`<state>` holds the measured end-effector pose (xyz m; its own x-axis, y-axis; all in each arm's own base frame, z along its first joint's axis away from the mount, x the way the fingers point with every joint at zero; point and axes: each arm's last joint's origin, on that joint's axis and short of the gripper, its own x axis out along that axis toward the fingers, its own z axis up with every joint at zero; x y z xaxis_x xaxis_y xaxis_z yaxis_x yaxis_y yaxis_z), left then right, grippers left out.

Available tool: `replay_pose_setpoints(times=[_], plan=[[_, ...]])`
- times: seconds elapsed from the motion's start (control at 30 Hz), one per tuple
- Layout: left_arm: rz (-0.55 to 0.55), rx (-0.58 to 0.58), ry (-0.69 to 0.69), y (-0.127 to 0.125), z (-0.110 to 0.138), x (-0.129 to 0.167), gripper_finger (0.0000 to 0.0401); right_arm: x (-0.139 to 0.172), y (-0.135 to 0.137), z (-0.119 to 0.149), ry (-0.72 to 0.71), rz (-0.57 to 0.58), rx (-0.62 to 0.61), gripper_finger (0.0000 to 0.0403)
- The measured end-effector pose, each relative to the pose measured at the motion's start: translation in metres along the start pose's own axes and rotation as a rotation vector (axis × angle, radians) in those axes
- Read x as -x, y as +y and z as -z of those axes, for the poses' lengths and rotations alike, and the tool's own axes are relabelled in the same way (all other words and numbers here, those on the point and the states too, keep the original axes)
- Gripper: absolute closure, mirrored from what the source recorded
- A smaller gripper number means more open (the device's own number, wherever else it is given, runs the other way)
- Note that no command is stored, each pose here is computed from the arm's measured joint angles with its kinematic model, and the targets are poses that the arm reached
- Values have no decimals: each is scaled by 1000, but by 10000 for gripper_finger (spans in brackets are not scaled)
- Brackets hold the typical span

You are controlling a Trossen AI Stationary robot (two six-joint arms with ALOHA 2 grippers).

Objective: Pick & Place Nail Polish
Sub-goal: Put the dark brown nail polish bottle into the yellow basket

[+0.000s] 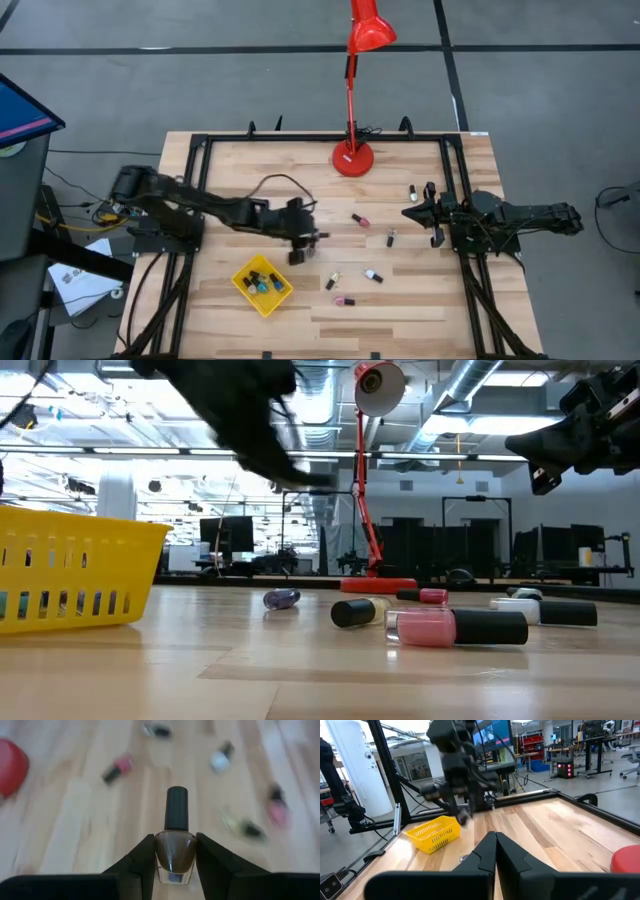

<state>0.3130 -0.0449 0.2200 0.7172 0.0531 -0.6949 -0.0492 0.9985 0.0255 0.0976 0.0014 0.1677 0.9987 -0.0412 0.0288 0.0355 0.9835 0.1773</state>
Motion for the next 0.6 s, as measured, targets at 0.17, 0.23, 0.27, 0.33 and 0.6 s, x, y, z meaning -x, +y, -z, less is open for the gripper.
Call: replay_pose_setpoints(times=[0.17, 0.23, 0.27, 0.33, 0.6], plan=[[68, -65, 97, -14, 11, 52, 297, 0, 0, 0, 0, 0, 0, 403], [129, -99, 132, -24, 17, 68, 297, 0, 0, 0, 0, 0, 0, 403], [166, -123, 136, -31, 19, 75, 297, 0, 0, 0, 0, 0, 0, 403], [220, -169, 143, -44, 24, 86, 297, 0, 0, 0, -1, 0, 0, 403], [322, -269, 213, -87, 52, 93, 295, 0, 0, 0, -1, 0, 0, 403]])
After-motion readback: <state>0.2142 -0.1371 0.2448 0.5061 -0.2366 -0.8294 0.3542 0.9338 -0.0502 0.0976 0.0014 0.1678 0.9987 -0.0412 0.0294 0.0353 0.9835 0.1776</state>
